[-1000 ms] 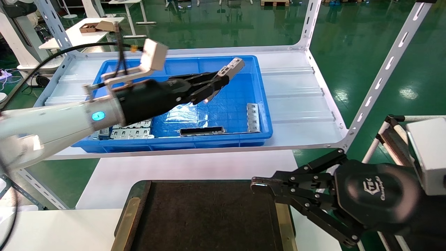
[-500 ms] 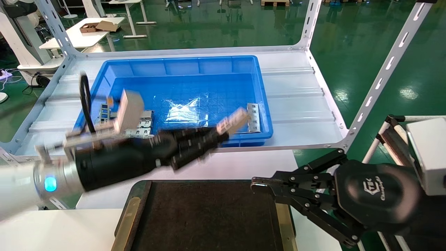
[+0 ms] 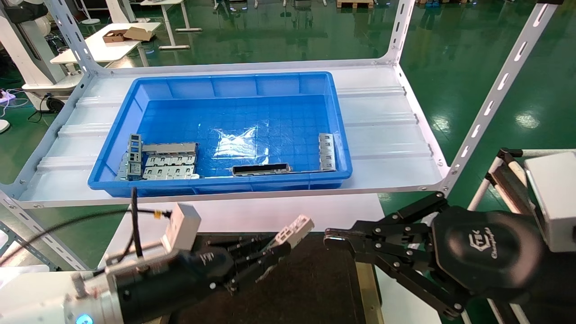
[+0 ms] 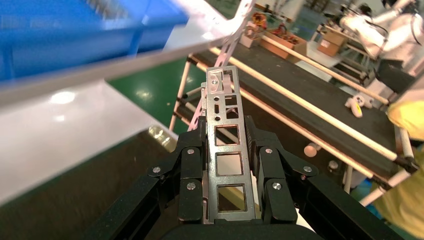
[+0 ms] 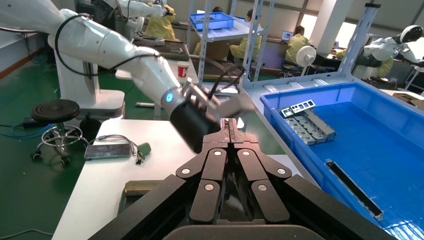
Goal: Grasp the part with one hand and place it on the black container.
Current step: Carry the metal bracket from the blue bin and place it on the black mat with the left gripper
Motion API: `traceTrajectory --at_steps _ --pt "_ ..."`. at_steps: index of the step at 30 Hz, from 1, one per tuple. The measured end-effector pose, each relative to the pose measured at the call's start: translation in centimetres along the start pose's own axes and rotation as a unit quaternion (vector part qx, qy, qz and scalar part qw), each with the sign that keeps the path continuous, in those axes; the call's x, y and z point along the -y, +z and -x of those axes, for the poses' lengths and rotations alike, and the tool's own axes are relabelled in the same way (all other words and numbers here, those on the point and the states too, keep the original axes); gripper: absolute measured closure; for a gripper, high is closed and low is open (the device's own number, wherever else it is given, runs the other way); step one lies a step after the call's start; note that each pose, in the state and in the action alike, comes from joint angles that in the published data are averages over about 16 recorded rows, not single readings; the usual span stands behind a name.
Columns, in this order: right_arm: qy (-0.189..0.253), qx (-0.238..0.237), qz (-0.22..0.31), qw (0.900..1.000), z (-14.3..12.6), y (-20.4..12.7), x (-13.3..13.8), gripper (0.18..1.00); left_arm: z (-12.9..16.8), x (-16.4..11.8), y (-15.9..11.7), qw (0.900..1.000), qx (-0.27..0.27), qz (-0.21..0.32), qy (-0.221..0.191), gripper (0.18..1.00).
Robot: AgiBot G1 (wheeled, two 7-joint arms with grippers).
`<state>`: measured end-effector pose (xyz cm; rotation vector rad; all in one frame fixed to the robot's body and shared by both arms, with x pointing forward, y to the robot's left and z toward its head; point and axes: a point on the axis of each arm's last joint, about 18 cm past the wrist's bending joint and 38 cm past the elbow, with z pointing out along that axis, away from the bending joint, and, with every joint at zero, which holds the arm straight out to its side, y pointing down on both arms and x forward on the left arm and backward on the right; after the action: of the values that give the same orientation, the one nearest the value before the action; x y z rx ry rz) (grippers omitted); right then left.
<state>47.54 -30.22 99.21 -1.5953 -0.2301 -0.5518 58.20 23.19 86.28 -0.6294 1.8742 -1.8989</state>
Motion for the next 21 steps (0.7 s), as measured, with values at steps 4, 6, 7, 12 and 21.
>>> traceTrajectory --at_steps 4,6,7,12,21 --pt "0.000 0.000 0.000 1.000 0.0 0.0 0.0 0.988 0.2 -2.7 0.8 0.9993 0.025 0.003 -0.028 0.852" --pt "0.000 0.000 0.000 1.000 0.0 0.0 0.0 0.988 0.3 -4.1 1.4 0.9983 0.042 0.005 -0.041 0.852" --pt "0.000 0.000 0.000 1.000 0.0 0.0 0.0 0.988 0.4 -4.8 1.7 0.9975 0.051 0.005 -0.048 0.852" --pt "0.000 0.000 0.000 1.000 0.0 0.0 0.0 0.988 0.7 -7.9 3.3 0.9916 0.102 0.007 -0.080 0.853" --pt "0.000 0.000 0.000 1.000 0.0 0.0 0.0 0.988 1.2 -12.1 6.1 0.9727 0.200 0.008 -0.117 0.853"
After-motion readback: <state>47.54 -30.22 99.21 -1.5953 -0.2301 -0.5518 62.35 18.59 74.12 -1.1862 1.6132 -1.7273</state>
